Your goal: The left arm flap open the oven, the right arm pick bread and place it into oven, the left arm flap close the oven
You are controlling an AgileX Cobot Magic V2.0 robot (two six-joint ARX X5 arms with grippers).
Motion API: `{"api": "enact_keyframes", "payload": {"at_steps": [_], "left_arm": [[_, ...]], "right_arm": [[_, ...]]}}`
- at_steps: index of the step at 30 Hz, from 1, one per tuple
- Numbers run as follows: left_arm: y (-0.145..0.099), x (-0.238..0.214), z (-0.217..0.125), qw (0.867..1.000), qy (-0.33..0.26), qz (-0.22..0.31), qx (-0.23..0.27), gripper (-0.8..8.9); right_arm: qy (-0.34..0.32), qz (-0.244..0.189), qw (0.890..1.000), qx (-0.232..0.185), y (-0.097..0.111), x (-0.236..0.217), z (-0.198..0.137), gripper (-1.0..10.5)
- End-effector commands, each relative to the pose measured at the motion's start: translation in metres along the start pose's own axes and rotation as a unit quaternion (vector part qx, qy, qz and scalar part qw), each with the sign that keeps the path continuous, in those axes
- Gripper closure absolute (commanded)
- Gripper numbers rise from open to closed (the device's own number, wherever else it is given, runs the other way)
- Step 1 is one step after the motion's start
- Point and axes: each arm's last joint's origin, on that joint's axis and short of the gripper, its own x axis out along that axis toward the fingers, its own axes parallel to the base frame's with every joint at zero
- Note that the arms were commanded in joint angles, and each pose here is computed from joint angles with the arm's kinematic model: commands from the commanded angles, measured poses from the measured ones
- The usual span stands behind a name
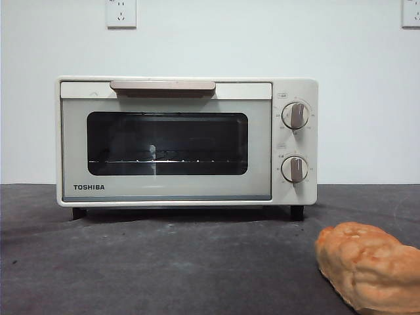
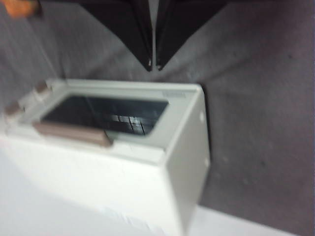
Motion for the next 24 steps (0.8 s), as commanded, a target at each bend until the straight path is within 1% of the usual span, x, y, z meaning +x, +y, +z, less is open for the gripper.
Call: {"api": "enact_keyframes", "payload": {"at_steps": [1, 4, 6, 8, 12, 18, 20, 23, 24], "left_arm": [[-0.006, -0.001, 0.012, 0.998, 0.034, -0.027, 0.049, 7.97], [-0.010, 0.000, 0.021, 0.994, 0.069, -0.059, 0.058, 7.97], [-0.013, 0.000, 0.026, 0.991, 0.084, -0.077, 0.064, 7.97], [-0.016, -0.001, 0.028, 0.990, 0.090, -0.089, 0.066, 7.97], [-0.017, -0.001, 0.028, 0.988, 0.097, -0.096, 0.067, 7.97], [-0.017, -0.001, 0.026, 0.987, 0.106, -0.097, 0.066, 7.97], [-0.017, -0.002, 0.026, 0.987, 0.109, -0.096, 0.066, 7.97], [-0.017, -0.002, 0.026, 0.987, 0.108, -0.096, 0.066, 7.97], [-0.017, -0.002, 0.026, 0.987, 0.108, -0.096, 0.066, 7.97]], "right_arm": [[0.034, 0.037, 0.998, -0.040, 0.004, 0.000, 0.011, 9.4], [0.074, 0.076, 0.994, -0.041, 0.008, 0.001, 0.016, 9.4], [0.104, 0.103, 0.988, -0.043, 0.012, 0.002, 0.017, 9.4], [0.127, 0.118, 0.984, -0.047, 0.014, 0.003, 0.015, 9.4], [0.154, 0.134, 0.978, -0.053, 0.017, 0.002, 0.009, 9.4], [0.156, 0.139, 0.976, -0.055, 0.018, 0.002, 0.009, 9.2], [0.156, 0.139, 0.976, -0.054, 0.018, 0.002, 0.009, 8.2], [0.155, 0.134, 0.978, -0.045, 0.018, 0.002, 0.009, 5.6], [0.155, 0.134, 0.978, -0.044, 0.018, 0.002, 0.009, 5.1]]}}
